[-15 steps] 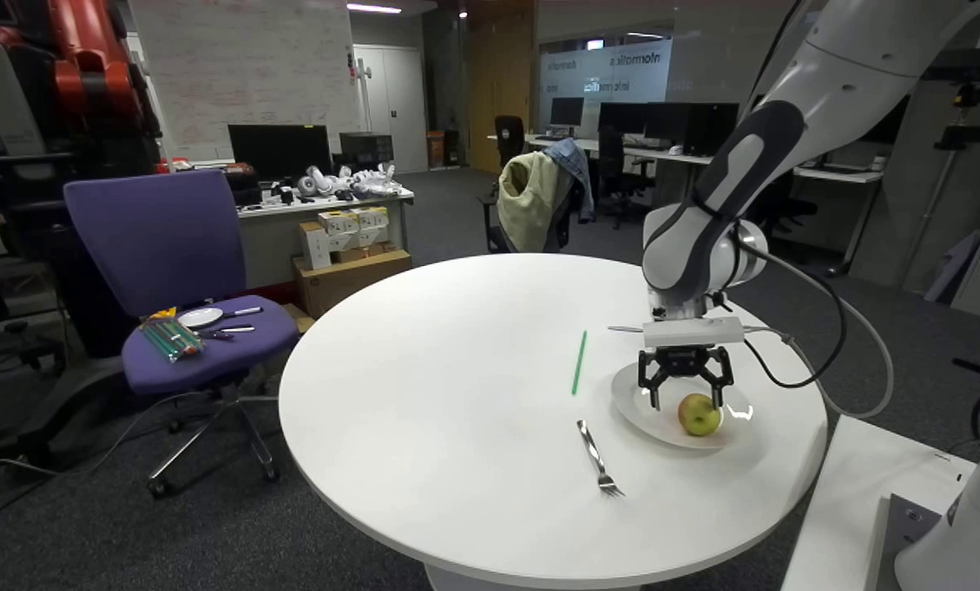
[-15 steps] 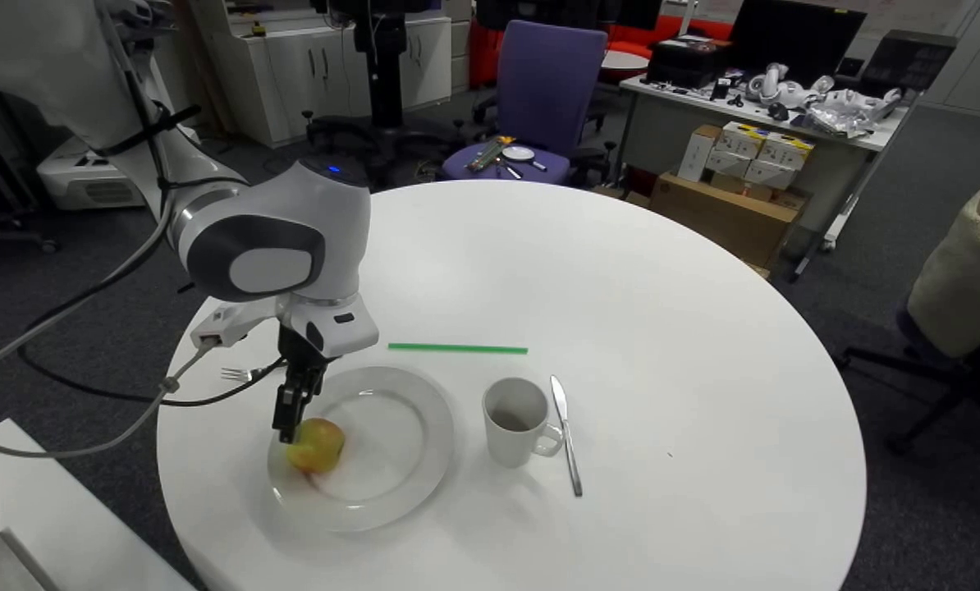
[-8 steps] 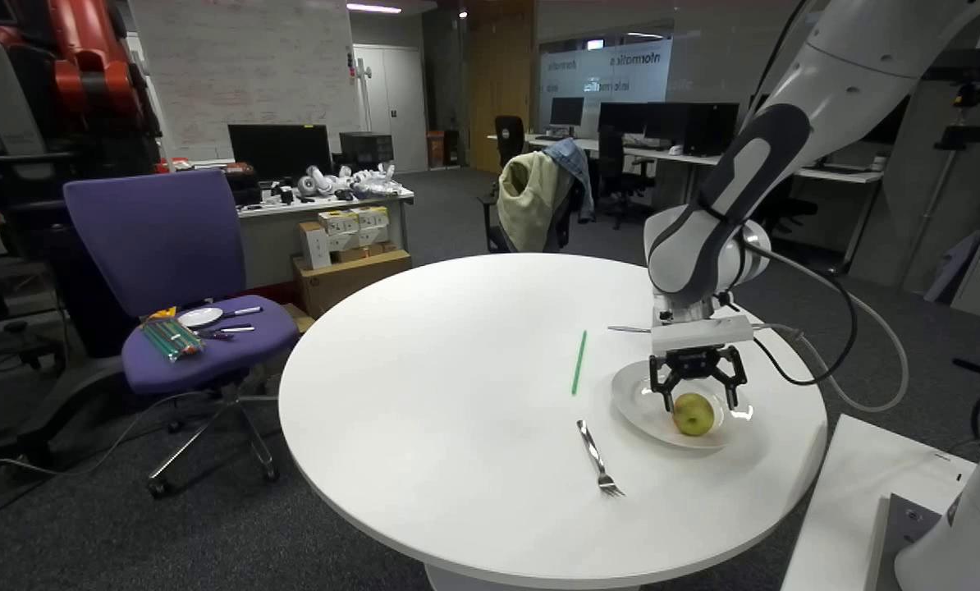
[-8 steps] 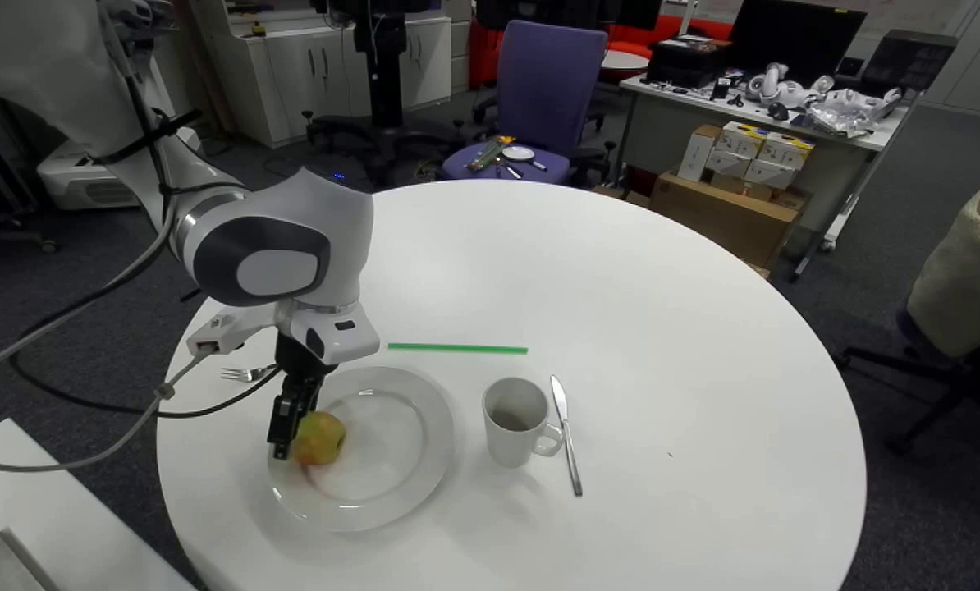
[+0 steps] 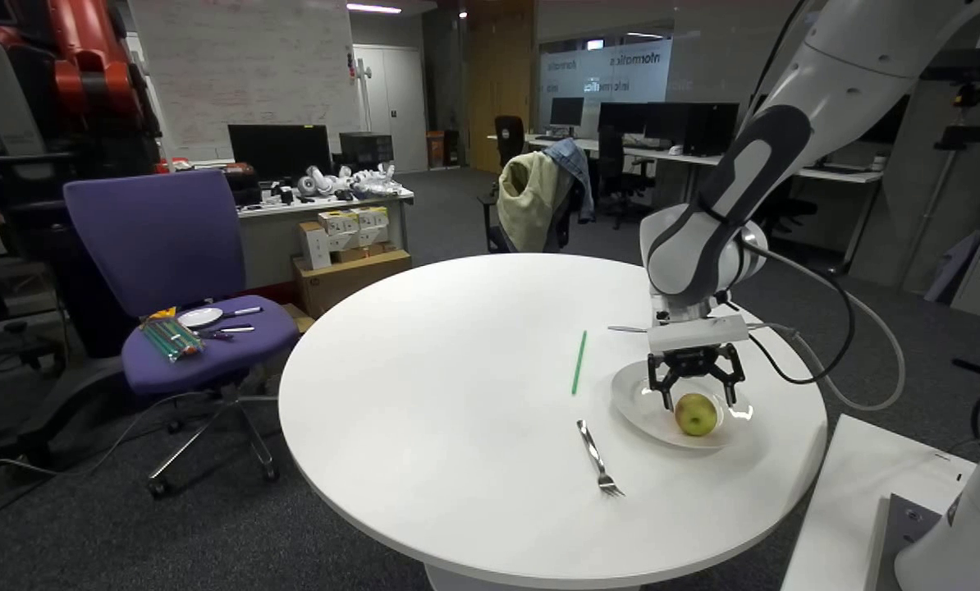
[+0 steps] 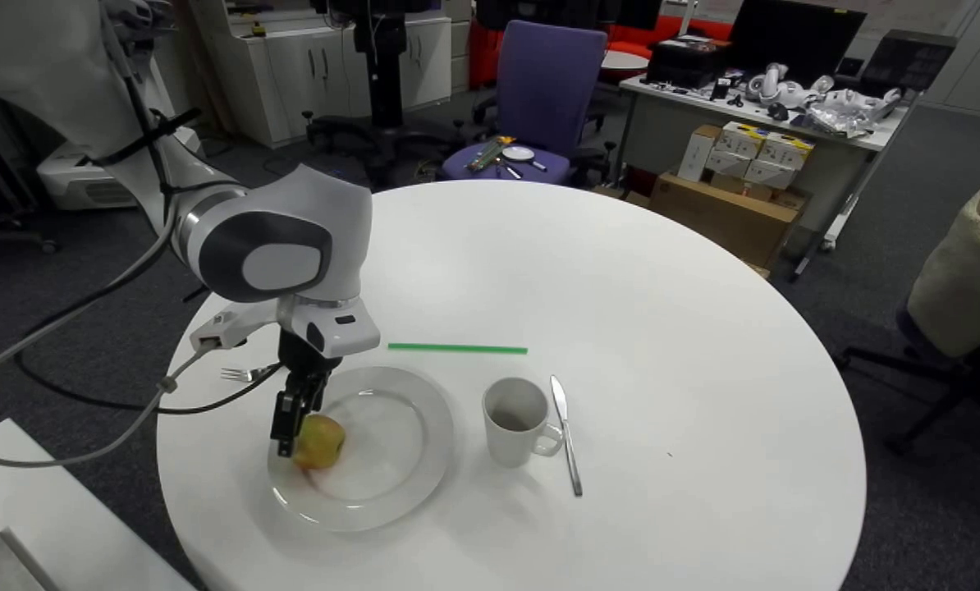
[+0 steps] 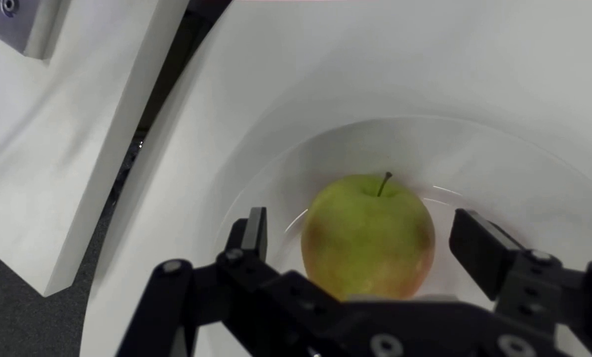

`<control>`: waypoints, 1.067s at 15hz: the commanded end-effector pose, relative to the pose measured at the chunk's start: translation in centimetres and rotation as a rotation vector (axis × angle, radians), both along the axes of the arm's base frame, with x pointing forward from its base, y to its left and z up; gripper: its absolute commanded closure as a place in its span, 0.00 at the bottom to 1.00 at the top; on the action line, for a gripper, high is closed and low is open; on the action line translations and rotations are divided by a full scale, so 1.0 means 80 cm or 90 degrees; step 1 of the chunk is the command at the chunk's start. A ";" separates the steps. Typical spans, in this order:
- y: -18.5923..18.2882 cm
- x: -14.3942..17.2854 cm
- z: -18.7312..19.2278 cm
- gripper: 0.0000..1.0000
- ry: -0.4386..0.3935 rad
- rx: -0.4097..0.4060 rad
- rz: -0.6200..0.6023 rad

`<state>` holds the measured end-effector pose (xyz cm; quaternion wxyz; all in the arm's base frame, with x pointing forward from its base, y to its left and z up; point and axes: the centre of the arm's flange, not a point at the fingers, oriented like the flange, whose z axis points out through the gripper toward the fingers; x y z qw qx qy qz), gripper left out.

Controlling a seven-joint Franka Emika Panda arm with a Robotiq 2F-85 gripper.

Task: Put the objects on the table on the plate

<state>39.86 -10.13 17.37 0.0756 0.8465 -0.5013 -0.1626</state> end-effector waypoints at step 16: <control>-0.003 0.021 -0.024 0.08 0.016 -0.020 -0.003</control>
